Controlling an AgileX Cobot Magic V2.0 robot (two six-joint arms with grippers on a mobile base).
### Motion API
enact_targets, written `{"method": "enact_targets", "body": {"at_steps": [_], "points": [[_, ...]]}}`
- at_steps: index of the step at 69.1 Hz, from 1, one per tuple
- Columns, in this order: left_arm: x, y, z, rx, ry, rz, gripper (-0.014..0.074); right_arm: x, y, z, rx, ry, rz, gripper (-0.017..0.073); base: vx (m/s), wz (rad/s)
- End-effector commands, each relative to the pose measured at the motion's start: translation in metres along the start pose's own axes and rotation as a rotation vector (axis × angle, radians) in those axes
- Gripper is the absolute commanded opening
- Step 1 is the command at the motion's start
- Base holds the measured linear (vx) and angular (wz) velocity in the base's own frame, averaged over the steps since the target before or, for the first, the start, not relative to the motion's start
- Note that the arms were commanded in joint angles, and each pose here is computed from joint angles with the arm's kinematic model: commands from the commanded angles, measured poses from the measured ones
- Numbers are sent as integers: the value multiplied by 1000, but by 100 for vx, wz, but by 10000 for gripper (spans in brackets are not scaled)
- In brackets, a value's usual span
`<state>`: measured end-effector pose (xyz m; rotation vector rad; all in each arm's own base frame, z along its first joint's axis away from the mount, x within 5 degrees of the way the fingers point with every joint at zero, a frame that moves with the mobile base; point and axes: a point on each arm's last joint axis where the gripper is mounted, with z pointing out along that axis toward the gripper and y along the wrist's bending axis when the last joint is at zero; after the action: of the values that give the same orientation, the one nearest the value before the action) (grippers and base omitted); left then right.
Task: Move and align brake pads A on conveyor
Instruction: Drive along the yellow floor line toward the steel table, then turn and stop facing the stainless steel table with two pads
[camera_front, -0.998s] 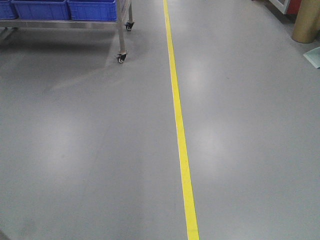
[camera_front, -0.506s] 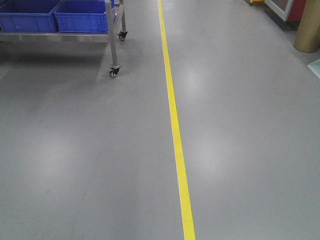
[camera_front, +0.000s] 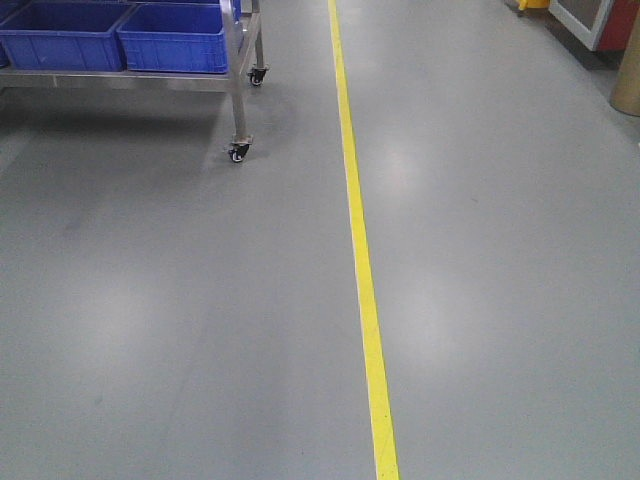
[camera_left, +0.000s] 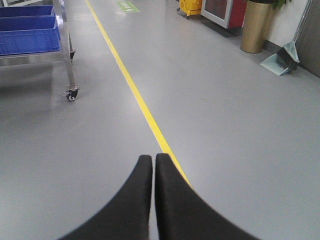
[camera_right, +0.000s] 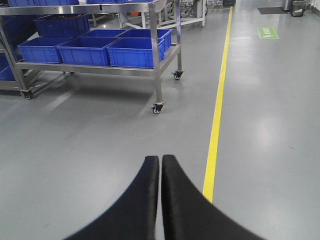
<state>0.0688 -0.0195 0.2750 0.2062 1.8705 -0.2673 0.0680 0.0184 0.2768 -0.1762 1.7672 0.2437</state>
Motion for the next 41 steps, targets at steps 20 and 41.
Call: {"method": "enact_targets", "body": {"at_steps": [20,41], "points": [[-13,-3,-2,29,-80,6,-5,-16,1,-2,-2,-93,-16,-8,2,19],[-13,-3,-2,29,-80,6,-5,-16,1,-2,-2,-92,-15,-8,4,66]]}}
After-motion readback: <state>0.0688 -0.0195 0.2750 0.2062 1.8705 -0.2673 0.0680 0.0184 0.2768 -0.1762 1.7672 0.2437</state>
